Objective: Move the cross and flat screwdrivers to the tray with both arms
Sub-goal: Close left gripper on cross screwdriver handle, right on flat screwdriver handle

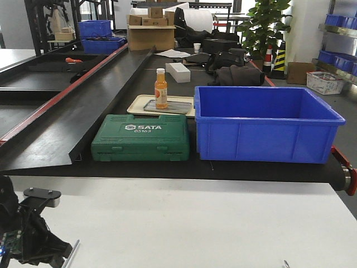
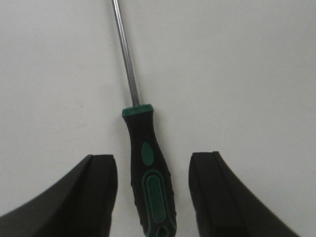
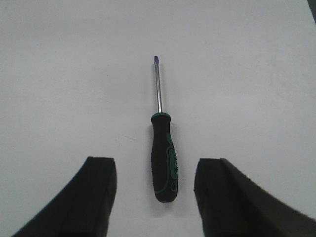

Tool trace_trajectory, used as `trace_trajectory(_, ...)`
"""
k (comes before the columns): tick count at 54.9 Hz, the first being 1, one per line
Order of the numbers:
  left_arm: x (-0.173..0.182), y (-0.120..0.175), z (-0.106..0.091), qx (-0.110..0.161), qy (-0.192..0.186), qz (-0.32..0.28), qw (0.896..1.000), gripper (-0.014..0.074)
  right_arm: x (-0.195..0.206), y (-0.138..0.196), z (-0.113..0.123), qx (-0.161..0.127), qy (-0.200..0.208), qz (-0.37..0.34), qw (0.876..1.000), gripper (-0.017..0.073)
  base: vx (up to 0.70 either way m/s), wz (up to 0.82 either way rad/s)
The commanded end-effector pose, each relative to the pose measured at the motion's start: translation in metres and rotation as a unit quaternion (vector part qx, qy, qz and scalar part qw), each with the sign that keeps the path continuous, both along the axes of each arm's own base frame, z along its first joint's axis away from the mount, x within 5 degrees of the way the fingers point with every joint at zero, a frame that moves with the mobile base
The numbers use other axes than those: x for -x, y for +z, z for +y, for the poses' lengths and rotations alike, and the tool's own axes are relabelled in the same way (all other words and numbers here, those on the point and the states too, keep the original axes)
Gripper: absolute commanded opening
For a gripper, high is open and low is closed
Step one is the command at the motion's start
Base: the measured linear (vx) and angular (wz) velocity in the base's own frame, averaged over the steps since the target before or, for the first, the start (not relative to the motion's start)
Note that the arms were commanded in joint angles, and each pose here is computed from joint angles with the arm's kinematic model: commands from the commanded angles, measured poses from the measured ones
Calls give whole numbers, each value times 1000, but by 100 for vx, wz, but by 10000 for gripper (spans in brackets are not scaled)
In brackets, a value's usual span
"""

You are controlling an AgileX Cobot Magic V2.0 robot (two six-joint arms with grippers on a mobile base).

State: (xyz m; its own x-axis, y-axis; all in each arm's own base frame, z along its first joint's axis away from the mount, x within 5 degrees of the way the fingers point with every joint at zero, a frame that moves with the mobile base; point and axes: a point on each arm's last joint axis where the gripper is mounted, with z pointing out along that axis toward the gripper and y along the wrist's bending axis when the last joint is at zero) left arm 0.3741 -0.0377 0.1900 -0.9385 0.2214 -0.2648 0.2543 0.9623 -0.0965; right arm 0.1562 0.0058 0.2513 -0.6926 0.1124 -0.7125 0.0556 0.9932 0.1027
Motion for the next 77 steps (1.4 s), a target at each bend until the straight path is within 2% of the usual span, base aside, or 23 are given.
trace_trajectory(1,-11,17,-4,12,2,-26,1000,462,-7,15,0,2,0,-46,999,447,0,0)
trace_trajectory(15,-16,-14,-5,10,7,18,1000,462,-9,18,-1,4,1,-66,998,447,0,0)
trace_trajectory(20,-19,-21,-5,12,21,20,1000,462,-10,20,-1,3,0,-74,997,447,0,0)
trace_trajectory(30,-24,-30,-5,11,26,9,1000,462,-9,17,0,2,0,-61,998,447,0,0)
trace_trajectory(40,-25,-37,-5,10,26,17,999,462,-15,11,-1,10,1,27,1000,447,0,0)
trace_trajectory(55,-26,-54,-5,8,26,39,999,462,-69,8,-1,22,4,135,991,447,0,0)
trace_trajectory(62,-27,-54,-5,8,27,35,999,462,-96,-7,0,26,8,184,983,451,0,0)
trace_trajectory(69,-26,-54,-5,8,27,36,999,462,-116,-27,1,40,29,220,974,452,0,0)
trace_trajectory(77,-26,-54,-5,8,26,37,999,462,-131,-51,0,55,41,241,968,452,0,0)
